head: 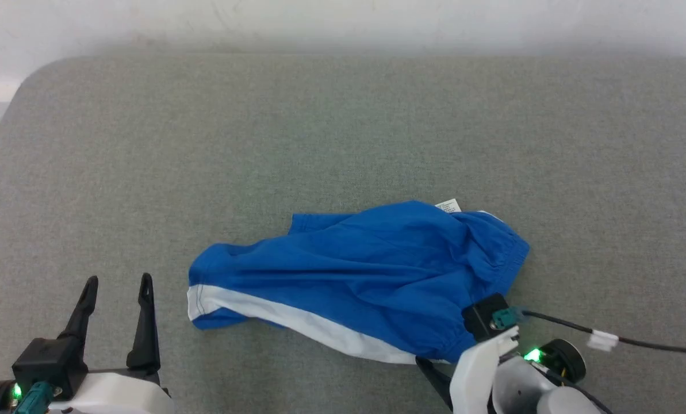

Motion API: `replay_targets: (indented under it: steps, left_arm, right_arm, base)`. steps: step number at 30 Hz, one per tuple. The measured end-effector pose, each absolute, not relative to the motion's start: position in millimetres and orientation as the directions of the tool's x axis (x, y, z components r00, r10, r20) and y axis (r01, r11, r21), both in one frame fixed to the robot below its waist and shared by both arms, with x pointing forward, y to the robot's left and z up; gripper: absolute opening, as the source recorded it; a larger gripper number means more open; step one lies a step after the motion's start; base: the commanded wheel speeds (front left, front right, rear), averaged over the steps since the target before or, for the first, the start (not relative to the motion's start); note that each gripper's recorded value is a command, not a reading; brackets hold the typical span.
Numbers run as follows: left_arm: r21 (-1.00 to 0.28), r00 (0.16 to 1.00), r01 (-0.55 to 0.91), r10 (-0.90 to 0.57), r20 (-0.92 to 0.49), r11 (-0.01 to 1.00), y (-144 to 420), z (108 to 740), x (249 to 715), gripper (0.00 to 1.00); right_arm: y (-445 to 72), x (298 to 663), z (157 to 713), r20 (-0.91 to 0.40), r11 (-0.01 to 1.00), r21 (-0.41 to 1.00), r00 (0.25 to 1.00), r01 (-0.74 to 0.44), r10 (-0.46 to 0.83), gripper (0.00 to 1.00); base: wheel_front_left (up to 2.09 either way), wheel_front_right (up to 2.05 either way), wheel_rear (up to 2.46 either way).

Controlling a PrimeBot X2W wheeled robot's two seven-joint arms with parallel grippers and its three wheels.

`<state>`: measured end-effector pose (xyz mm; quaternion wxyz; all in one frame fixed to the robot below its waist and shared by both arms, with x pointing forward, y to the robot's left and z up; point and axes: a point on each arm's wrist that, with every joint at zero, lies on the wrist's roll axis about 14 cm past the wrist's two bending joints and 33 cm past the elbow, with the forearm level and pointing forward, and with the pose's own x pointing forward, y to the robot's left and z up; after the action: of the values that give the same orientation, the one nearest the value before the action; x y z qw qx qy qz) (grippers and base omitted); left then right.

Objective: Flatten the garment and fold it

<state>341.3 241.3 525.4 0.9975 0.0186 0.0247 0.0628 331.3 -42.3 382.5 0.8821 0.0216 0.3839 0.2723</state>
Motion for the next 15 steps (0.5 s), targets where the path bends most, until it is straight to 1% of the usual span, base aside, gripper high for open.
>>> replay_targets:
  steps: [5,9,10,11,12,15]
  left_arm:
    - [0.038,0.989,-0.118,0.121,-0.085,0.992,238.8,513.3,344.9,1.00]
    - [0.041,0.987,-0.115,0.119,-0.112,0.993,238.2,505.1,347.2,1.00]
    - [0.041,0.986,-0.114,0.119,-0.120,0.993,238.0,503.1,347.6,1.00]
    - [0.038,0.985,-0.113,0.117,-0.126,0.993,237.6,502.1,348.4,1.00]
    - [0.035,0.984,-0.111,0.115,-0.134,0.993,237.4,500.9,349.1,1.00]
    - [0.024,0.980,-0.101,0.104,-0.167,0.995,236.1,495.4,348.2,1.00]
  right_arm:
    - [-41.0,331.2,356.8,-0.738,0.853,0.245,0.482,-0.461,0.473,1.00]
    - [-36.6,331.8,348.6,-0.766,0.848,0.260,0.437,-0.461,0.472,1.00]
    - [-35.9,331.8,347.5,-0.770,0.847,0.264,0.428,-0.461,0.473,0.77]
    - [-35.5,332.7,347.6,-0.770,0.847,0.271,0.425,-0.458,0.476,0.40]
    - [-35.4,333.7,348.1,-0.768,0.847,0.277,0.425,-0.454,0.479,0.00]
    - [-34.7,337.8,352.9,-0.750,0.848,0.295,0.444,-0.440,0.491,0.00]
  base:
    - [0.00,0.00,0.00]
    - [0.00,0.00,0.00]
    - [0.00,0.00,0.00]
    - [0.00,0.00,0.00]
    - [0.00,0.00,0.00]
    - [0.00,0.00,0.00]
